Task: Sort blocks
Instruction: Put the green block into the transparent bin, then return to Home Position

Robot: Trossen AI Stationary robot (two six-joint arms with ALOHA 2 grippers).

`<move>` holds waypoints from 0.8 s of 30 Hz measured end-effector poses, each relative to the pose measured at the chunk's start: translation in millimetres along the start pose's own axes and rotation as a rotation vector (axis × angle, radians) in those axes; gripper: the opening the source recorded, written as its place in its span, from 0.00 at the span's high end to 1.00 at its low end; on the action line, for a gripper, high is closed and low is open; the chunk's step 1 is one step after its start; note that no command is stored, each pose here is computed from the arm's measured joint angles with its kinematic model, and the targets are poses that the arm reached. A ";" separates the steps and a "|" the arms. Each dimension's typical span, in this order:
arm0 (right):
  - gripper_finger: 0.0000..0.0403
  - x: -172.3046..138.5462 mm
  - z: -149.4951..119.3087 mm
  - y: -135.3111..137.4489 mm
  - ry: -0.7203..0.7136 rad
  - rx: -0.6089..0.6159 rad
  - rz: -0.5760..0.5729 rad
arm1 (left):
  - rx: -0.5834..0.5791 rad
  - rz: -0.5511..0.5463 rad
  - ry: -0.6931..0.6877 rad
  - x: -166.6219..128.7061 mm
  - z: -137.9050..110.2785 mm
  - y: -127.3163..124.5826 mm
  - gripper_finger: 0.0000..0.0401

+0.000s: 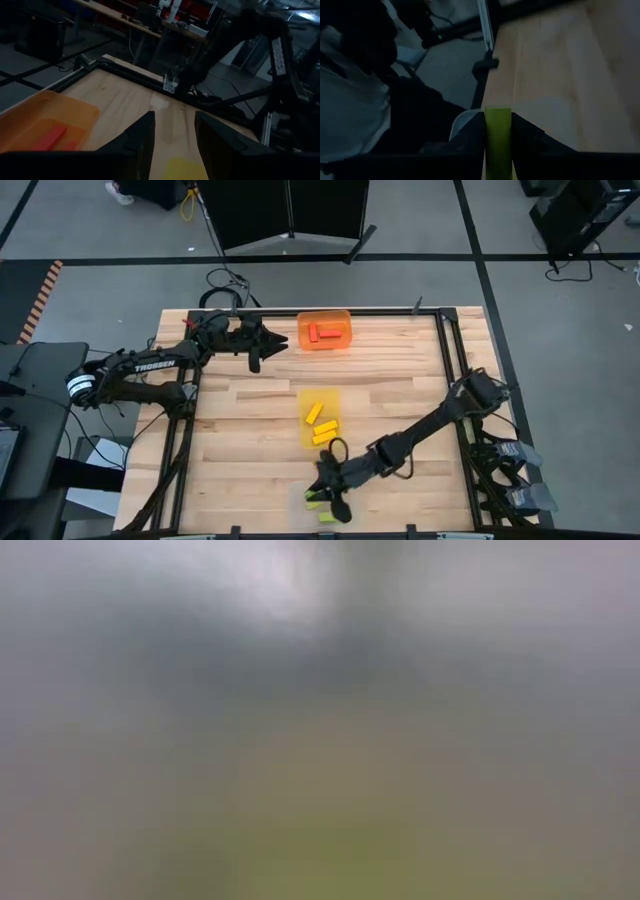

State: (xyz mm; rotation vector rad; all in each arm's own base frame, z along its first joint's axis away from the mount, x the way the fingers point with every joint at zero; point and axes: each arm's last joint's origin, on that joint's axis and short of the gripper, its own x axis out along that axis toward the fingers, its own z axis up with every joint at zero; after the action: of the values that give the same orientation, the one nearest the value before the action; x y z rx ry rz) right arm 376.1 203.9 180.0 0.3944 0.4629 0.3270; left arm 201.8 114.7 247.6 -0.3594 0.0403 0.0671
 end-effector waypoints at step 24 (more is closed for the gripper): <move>0.98 -24.5 18.5 10.9 0.025 -0.307 -0.186 | 0.152 -0.043 0.012 -72.6 16.1 -55.4 0.98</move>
State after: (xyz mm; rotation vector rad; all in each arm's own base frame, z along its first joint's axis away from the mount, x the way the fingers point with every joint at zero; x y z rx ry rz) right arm 362.1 198.5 208.9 0.0477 0.4620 0.2177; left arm 133.9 64.4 285.8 -0.2087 0.0494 0.0192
